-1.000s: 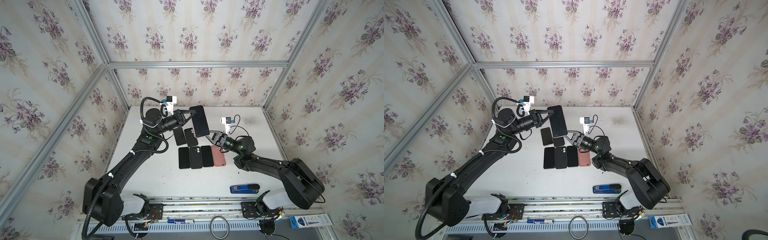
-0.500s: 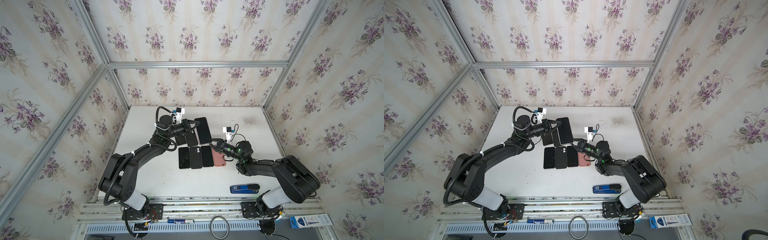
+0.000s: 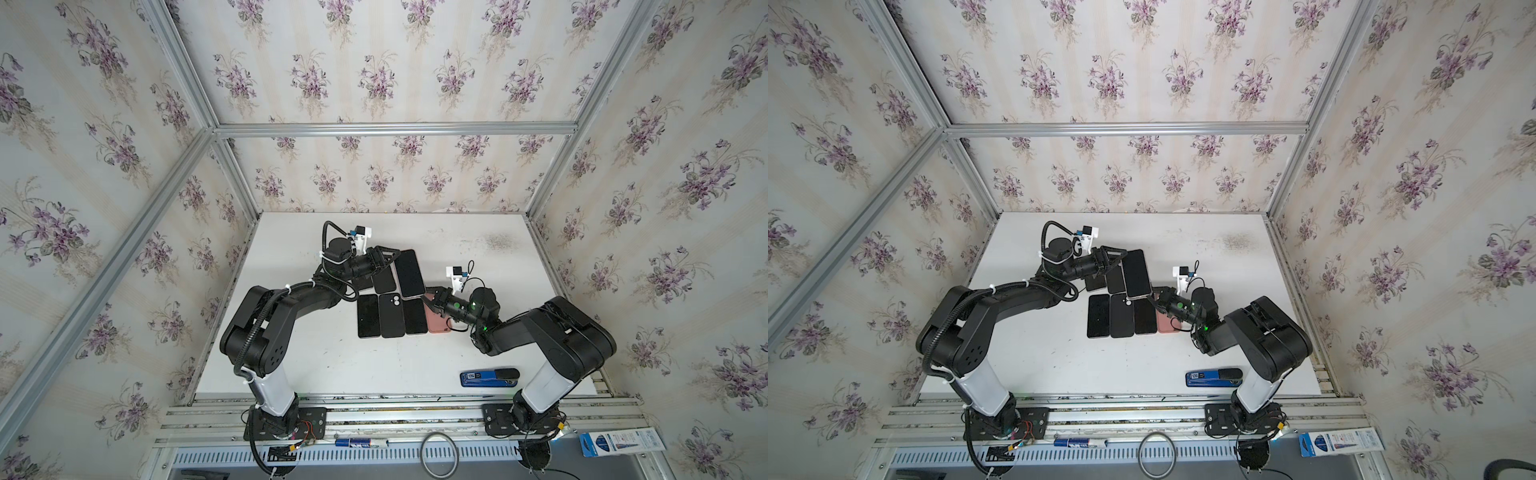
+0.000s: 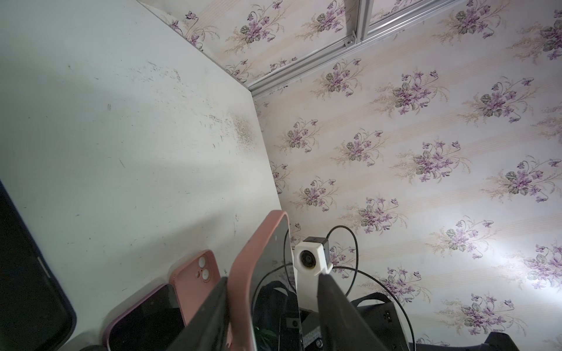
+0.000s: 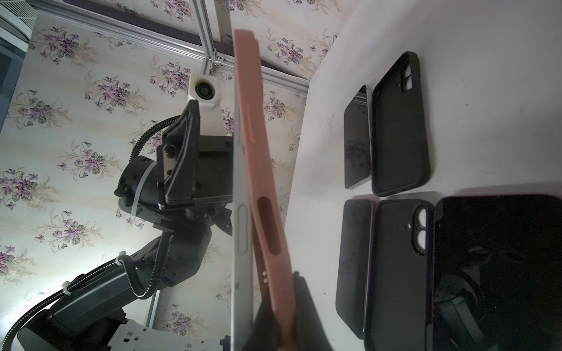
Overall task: Take the phone out of the phone case
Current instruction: Remove the phone case from the phone, then place the phone at the top-center of the table.
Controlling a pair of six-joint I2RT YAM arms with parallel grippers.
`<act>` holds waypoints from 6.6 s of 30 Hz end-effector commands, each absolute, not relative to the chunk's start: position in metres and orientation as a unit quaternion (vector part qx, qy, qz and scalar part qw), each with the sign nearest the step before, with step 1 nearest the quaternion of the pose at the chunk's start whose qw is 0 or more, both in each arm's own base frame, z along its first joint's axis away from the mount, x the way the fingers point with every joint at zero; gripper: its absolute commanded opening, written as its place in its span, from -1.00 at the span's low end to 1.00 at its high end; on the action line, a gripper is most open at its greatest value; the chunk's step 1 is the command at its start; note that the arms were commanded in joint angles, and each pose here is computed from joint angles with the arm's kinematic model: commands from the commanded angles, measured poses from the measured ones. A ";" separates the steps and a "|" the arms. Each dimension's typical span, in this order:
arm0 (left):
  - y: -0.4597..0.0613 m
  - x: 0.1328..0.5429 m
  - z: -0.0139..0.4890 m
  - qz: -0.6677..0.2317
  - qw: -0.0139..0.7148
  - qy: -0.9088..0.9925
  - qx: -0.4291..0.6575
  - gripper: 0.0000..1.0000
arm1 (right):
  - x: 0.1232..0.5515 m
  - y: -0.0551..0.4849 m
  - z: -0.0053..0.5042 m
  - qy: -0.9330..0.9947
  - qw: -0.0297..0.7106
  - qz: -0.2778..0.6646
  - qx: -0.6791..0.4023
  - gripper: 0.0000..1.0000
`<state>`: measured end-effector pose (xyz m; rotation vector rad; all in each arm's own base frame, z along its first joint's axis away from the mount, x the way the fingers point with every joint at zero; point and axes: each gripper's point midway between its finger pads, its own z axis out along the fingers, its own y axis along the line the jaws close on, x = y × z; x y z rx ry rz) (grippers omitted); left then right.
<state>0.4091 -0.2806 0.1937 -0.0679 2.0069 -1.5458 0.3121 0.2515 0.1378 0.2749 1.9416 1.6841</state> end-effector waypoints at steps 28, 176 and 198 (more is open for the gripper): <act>-0.322 0.306 0.186 -0.208 0.352 0.822 0.396 0.91 | 0.322 0.236 0.130 0.738 0.287 0.591 0.154 -1.00; -0.348 0.422 0.061 0.264 0.351 0.719 0.538 -0.10 | 0.404 0.164 0.063 0.858 0.163 0.457 0.167 -1.00; -0.333 0.427 0.106 0.262 0.389 0.751 0.465 0.99 | 0.420 0.162 0.051 0.854 0.165 0.457 0.185 -1.00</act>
